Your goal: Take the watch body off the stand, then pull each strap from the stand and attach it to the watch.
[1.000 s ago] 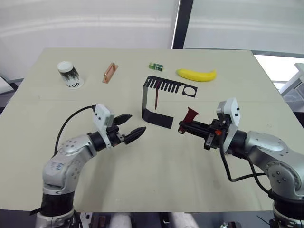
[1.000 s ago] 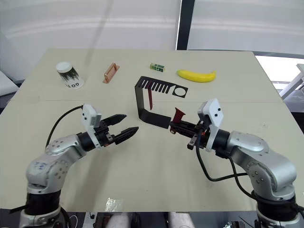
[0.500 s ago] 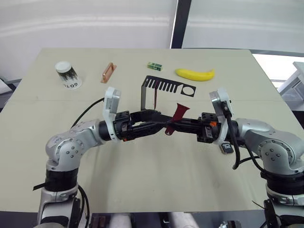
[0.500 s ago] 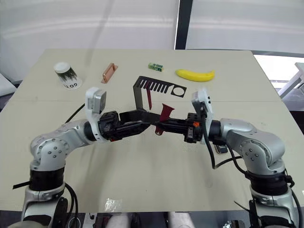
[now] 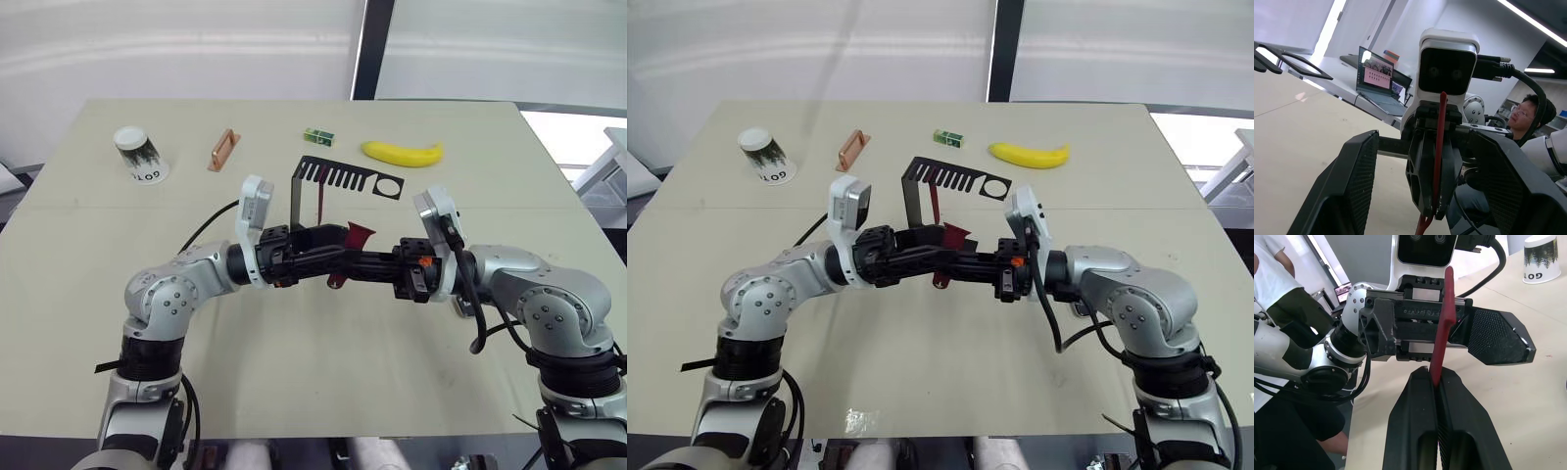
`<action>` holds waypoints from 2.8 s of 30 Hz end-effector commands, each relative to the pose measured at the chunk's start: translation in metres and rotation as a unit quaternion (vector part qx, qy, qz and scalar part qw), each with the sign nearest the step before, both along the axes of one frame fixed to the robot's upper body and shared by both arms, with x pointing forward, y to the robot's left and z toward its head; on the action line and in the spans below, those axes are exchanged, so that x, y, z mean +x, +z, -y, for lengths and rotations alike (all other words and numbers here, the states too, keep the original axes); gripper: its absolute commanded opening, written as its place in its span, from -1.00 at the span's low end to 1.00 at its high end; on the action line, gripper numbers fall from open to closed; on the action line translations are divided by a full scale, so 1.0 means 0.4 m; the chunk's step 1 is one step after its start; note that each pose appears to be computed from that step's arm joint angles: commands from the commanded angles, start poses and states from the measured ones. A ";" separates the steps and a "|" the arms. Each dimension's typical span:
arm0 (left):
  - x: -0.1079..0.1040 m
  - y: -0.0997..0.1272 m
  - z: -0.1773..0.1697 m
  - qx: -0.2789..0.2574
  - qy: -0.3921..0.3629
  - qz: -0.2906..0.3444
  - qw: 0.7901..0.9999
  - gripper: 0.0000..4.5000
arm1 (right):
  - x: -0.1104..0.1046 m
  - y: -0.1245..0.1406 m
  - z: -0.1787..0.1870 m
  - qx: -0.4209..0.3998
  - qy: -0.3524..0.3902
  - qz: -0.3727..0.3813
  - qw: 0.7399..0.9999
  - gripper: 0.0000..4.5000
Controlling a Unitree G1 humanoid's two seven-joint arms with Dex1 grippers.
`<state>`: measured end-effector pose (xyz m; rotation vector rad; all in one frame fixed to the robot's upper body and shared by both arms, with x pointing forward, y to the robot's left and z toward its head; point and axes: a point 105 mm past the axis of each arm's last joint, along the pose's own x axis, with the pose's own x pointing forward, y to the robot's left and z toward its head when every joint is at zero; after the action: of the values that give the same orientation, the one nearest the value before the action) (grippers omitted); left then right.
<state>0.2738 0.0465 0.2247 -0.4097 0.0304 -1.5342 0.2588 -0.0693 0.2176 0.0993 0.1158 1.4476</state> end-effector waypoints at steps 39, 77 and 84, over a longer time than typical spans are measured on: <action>-0.022 0.027 0.015 -0.088 -0.037 -0.048 0.994 -0.56 | -0.006 0.040 0.000 0.032 -0.003 -0.002 0.999 -1.00; -0.036 0.038 0.033 -0.094 -0.050 -0.042 0.993 -0.98 | -0.014 0.041 -0.001 0.025 0.002 -0.009 1.000 -1.00; -0.038 0.040 0.037 -0.095 -0.054 -0.041 0.993 -0.98 | -0.015 0.041 -0.002 0.023 0.002 -0.010 1.000 -1.00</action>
<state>0.2696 0.0369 0.2275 -0.6510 0.0231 -1.5659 0.2567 -0.0696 0.2241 0.1827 0.1378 1.4483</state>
